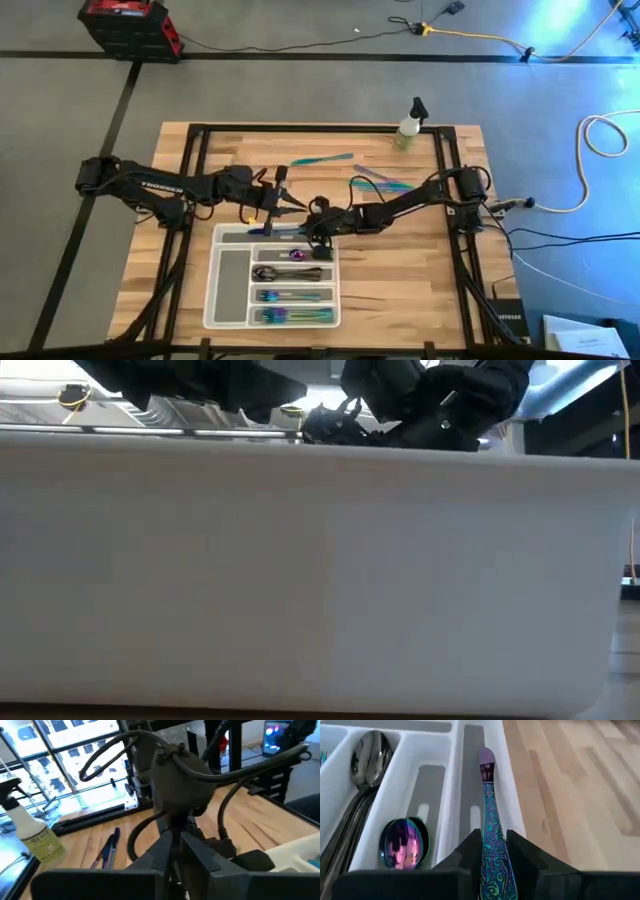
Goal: Sort silverware
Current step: Put the blue table knife into the white silverware tray
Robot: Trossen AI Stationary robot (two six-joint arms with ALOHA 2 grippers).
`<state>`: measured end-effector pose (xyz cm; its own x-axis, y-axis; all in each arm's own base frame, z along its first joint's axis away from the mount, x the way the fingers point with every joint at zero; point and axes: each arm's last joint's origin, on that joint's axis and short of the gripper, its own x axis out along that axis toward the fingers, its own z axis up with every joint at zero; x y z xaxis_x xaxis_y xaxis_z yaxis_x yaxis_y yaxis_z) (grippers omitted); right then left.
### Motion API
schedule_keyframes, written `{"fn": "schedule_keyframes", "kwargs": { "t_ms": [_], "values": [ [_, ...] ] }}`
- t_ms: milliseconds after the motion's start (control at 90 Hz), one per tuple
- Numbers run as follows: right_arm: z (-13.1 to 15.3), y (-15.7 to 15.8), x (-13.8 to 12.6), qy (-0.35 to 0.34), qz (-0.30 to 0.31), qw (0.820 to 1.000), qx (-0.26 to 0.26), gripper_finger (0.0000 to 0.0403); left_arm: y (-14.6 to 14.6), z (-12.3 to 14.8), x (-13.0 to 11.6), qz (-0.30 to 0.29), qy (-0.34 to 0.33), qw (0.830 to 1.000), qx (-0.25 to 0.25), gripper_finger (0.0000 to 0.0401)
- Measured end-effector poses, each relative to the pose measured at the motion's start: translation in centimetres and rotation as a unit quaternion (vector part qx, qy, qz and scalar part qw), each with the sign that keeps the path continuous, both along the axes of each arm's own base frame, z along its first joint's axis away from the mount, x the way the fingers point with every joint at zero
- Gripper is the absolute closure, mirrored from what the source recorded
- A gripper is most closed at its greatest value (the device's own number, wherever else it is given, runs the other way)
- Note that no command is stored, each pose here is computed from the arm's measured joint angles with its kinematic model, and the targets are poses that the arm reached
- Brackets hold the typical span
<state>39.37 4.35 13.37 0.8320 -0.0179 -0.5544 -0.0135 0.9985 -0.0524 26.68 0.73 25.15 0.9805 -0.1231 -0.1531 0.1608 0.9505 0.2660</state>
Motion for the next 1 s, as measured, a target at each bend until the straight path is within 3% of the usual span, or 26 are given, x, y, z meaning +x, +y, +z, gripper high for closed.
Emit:
{"fn": "schedule_keyframes", "kwargs": {
  "t_ms": [144, 578, 644, 700, 833, 911, 1000],
  "values": [
    [-0.2, 0.0, -0.1, 0.011, -0.002, 1.0, 0.005, 0.034, 0.1, -0.1, 0.0, 0.003, 0.005, 1.0, -0.001, 0.0377],
    [-0.4, 0.0, -0.3, 0.025, 0.003, 1.0, -0.006, 0.0264, 0.1, -0.2, 0.0, 0.003, 0.012, 1.0, -0.002, 0.0377],
    [-0.1, -0.1, -0.4, 0.028, 0.011, 0.999, -0.037, 0.0255, 0.1, -0.3, 0.0, 0.008, 0.017, 1.0, -0.001, 0.0377],
    [0.8, -0.1, -0.8, 0.034, 0.0, 0.995, -0.096, 0.0252, 0.1, -0.4, 0.0, 0.016, 0.018, 1.0, 0.003, 0.0377],
    [3.9, -1.3, -2.2, 0.062, -0.063, 0.966, -0.243, 0.0258, 0.0, -0.3, -0.1, 0.066, 0.017, 0.997, 0.025, 0.0377],
    [4.7, -3.3, -3.1, 0.089, -0.074, 0.96, -0.254, 0.0266, -0.4, 0.0, -0.2, 0.098, 0.012, 0.994, 0.045, 0.0377],
    [4.8, -6.5, -3.8, 0.101, -0.073, 0.965, -0.233, 0.0274, -0.8, 0.4, -0.6, 0.102, 0.003, 0.993, 0.057, 0.0377]
  ]
}}
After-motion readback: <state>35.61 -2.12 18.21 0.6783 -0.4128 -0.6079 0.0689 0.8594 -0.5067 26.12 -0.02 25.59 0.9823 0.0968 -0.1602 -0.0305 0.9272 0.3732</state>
